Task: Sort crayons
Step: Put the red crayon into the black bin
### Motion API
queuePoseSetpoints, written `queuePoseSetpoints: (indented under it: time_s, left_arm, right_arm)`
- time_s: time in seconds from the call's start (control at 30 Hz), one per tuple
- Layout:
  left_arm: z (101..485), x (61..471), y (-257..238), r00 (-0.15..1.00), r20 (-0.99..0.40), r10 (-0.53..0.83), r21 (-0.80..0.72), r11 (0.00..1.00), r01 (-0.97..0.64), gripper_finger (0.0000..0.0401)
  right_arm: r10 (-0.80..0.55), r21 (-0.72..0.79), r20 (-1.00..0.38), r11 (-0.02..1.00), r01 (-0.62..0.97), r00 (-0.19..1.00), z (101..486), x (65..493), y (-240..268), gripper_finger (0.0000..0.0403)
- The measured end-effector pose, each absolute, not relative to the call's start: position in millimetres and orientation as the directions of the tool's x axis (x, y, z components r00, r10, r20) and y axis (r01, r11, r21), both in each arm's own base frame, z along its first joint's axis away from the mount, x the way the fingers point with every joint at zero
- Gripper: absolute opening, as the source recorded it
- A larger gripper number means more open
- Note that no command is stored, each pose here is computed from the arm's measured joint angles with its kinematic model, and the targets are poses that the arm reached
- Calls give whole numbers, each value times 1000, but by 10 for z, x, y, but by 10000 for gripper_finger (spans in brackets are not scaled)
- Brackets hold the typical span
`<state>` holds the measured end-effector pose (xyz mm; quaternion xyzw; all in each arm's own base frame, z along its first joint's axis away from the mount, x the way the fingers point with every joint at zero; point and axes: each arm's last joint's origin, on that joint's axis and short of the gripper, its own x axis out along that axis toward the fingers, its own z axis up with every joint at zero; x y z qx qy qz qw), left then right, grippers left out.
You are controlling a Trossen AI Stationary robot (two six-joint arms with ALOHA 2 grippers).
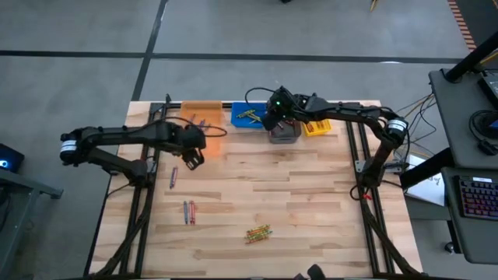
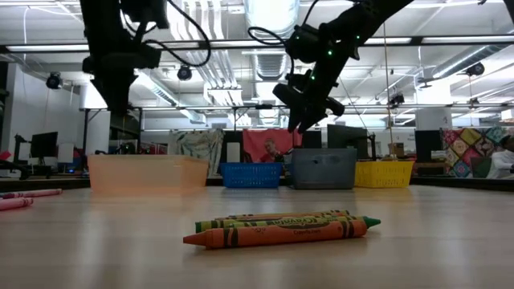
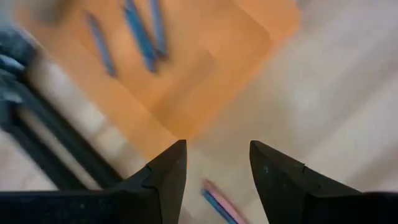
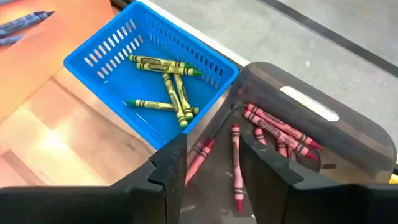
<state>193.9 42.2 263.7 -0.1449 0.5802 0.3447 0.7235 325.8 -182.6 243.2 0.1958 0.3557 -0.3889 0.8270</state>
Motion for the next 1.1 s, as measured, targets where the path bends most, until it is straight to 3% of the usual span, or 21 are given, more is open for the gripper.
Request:
queuePoseSetpoints:
  time_s: [0.13, 0.3, 0.67, 1.1]
  left_arm:
    - [2433, 1977, 329, 35, -985, 168, 109, 769, -630, 158]
    - [2156, 1924, 184, -68, -994, 84, 108, 754, -648, 158]
    - [1785, 1696, 1, -179, -980, 87, 194, 623, -757, 158]
    - [1445, 1608, 17, -131, -982, 139, 186, 537, -823, 158]
  right_arm:
    - [-502, 42, -740, 629, 776, 447, 2432, 3268, -1809, 131]
    - [-498, 22, -741, 654, 756, 451, 2432, 3283, -1779, 128]
    - [-494, 4, -742, 674, 739, 454, 2430, 3289, -1766, 125]
    - [-488, 2, -744, 682, 731, 457, 2427, 3292, -1759, 130]
